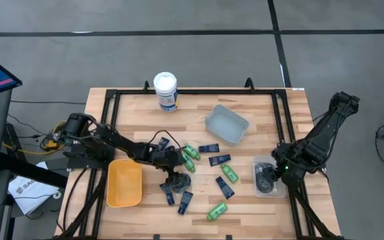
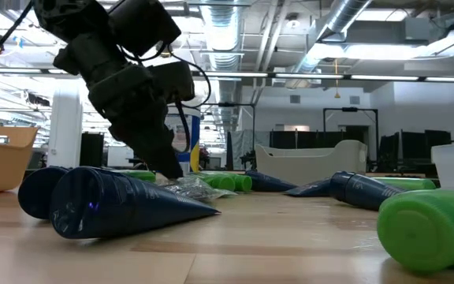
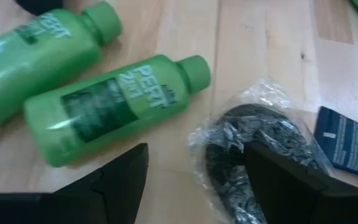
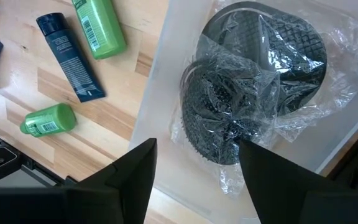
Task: Pick & Place Travel size toiletries
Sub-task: Put the black hairbrush into the transparent bin
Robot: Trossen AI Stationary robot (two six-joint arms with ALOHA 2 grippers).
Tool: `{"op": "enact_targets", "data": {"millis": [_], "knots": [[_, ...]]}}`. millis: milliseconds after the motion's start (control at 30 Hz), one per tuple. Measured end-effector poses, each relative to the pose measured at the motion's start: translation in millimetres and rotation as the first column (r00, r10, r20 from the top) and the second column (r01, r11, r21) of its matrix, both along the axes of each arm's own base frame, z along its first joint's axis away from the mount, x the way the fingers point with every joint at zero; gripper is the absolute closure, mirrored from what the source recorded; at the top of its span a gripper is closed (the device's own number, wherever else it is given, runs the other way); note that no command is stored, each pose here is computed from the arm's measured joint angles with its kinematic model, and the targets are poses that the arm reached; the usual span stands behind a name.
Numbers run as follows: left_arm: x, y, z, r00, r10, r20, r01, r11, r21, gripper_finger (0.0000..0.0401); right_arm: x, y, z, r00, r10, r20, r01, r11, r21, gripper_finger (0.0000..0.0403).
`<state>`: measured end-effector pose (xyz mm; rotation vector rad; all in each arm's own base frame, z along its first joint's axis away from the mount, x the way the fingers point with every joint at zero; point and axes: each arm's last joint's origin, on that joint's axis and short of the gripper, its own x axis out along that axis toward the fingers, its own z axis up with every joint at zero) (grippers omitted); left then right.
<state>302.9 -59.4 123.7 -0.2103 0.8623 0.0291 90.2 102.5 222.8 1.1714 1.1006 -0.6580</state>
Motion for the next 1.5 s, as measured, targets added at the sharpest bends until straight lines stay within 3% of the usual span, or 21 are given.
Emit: {"op": "enact_targets", "data": {"millis": [300,500,1033,1300,1500], "knots": [[1.7,-1.7,-9.7,1.0,-0.005,-0.022,0.005,1.0,0.004,0.0167,0.1,0.1,0.1,1.0,0.001,0.001,-0.001,1.0,0.001,0.019],[3.4,-1.9,-18.3,0.999,-0.008,-0.046,0.007,1.0,-0.01,0.0234,0.7,0.8,0.4,1.0,0.0,0.007,0.0,1.0,0.009,0.0194],[0.7,3.2,-7.2,0.999,-0.011,-0.035,0.009,0.999,-0.053,0.0393,5.6,6.0,3.6,0.995,0.053,0.085,-0.056,0.998,0.03,0.0232],[1.0,3.1,-6.7,0.999,-0.001,-0.032,-0.001,0.998,-0.061,0.04,20.1,7.7,10.5,0.963,0.087,0.256,-0.088,0.996,-0.007,0.0266],[-1.4,4.1,7.8,1.0,0.009,0.005,-0.009,0.998,-0.061,0.04,42.3,1.3,20.4,0.894,0.137,0.426,-0.104,0.99,-0.1,0.0284]]}}
